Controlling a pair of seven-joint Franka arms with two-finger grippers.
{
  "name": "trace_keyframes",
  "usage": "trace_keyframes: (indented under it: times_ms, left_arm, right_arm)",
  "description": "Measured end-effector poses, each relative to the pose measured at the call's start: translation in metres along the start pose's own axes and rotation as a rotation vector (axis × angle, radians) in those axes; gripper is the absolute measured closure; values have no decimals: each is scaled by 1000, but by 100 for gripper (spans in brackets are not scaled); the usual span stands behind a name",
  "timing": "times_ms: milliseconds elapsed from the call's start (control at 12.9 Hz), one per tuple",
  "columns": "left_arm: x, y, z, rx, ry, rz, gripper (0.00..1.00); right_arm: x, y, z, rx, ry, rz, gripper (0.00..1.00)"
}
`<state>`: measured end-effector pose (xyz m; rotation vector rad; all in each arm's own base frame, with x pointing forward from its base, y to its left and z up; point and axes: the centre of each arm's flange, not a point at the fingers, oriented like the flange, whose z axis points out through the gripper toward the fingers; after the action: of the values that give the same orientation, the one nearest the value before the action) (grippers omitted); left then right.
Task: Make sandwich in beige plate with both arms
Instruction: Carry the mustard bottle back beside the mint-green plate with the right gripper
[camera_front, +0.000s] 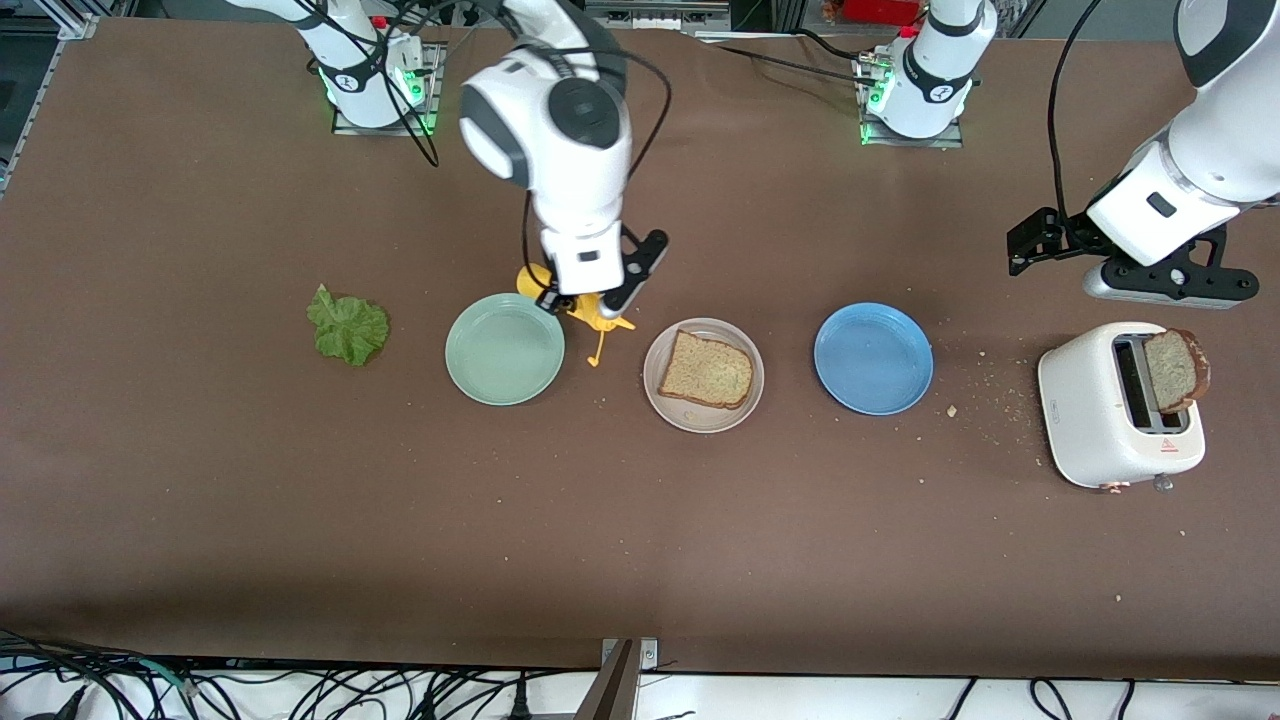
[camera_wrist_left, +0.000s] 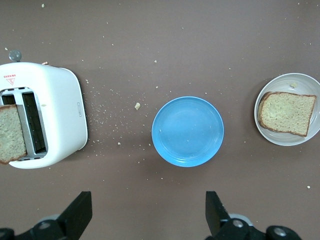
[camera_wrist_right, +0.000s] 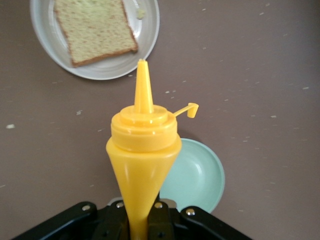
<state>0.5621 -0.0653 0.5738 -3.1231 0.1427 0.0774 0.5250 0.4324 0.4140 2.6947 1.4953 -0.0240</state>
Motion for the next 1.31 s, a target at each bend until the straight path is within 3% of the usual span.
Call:
trace_keyframes:
  times_ms: [232,696,1005,1314]
  left_arm:
    - [0,0,0,0,0,0,0]
    - [0,0,0,0,0,0,0]
    - [0,0,0,0,0,-1,0]
    - [0,0,0,0,-1,0,0]
  right_arm:
    - [-54,72,-14,219,104,3,94]
    - [-149,160,7,546,304,-57,94]
    - [-219,204,53,702,495,-167,94]
    - [-262,227,122,780,692,-322,94]
